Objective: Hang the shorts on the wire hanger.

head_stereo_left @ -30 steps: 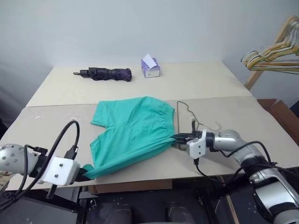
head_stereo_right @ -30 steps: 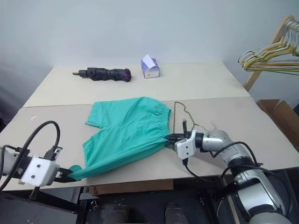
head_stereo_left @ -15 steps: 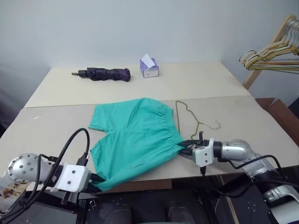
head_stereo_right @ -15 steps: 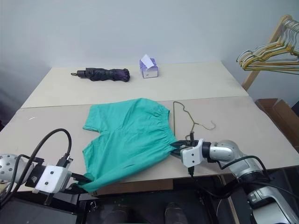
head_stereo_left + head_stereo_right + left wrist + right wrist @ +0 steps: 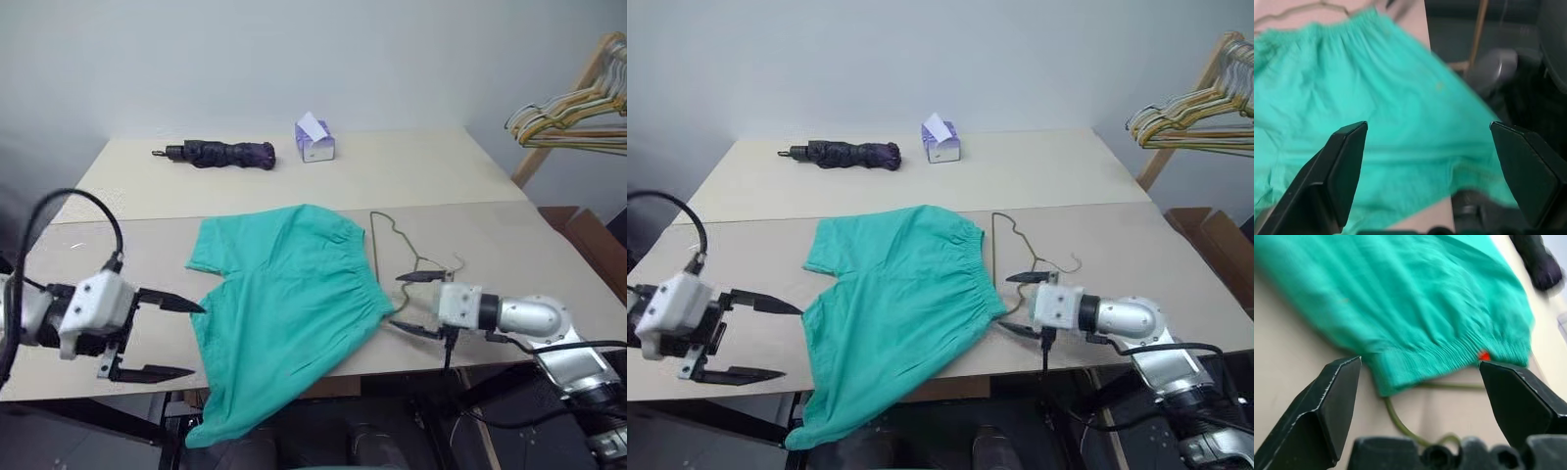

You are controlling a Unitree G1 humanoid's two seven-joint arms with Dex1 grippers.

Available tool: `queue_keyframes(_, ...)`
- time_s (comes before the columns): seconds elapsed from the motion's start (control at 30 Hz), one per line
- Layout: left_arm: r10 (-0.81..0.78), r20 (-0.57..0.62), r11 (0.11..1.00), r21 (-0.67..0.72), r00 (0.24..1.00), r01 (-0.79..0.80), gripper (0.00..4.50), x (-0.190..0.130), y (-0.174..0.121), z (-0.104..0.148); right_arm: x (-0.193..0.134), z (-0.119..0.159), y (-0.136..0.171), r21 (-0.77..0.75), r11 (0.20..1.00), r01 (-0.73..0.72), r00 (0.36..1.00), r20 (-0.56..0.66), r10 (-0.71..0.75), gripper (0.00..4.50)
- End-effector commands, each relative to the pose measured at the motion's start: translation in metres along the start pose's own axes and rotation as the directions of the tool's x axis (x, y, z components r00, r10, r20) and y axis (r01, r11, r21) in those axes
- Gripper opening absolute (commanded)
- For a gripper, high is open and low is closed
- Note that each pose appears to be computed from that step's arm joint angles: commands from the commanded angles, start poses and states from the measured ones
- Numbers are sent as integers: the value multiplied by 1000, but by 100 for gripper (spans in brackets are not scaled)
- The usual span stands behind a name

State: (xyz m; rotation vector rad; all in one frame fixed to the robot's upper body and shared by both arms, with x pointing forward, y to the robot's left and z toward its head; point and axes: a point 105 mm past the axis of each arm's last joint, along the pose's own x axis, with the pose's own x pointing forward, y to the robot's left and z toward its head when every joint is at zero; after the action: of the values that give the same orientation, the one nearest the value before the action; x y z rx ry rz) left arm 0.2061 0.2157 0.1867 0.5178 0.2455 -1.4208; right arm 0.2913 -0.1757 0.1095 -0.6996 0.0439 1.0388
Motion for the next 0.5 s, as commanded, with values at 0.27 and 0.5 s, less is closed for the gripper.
queue_keyframes(0.27,145,228,988,24,963,-154,433,32,32,41,4,-27,-28,432,822,370,868,-476,-140,450)
queue_keyframes(0.5,144,256,987,29,956,-156,433,43,35,43,18,-45,-17,414,787,457,766,-633,-112,450)
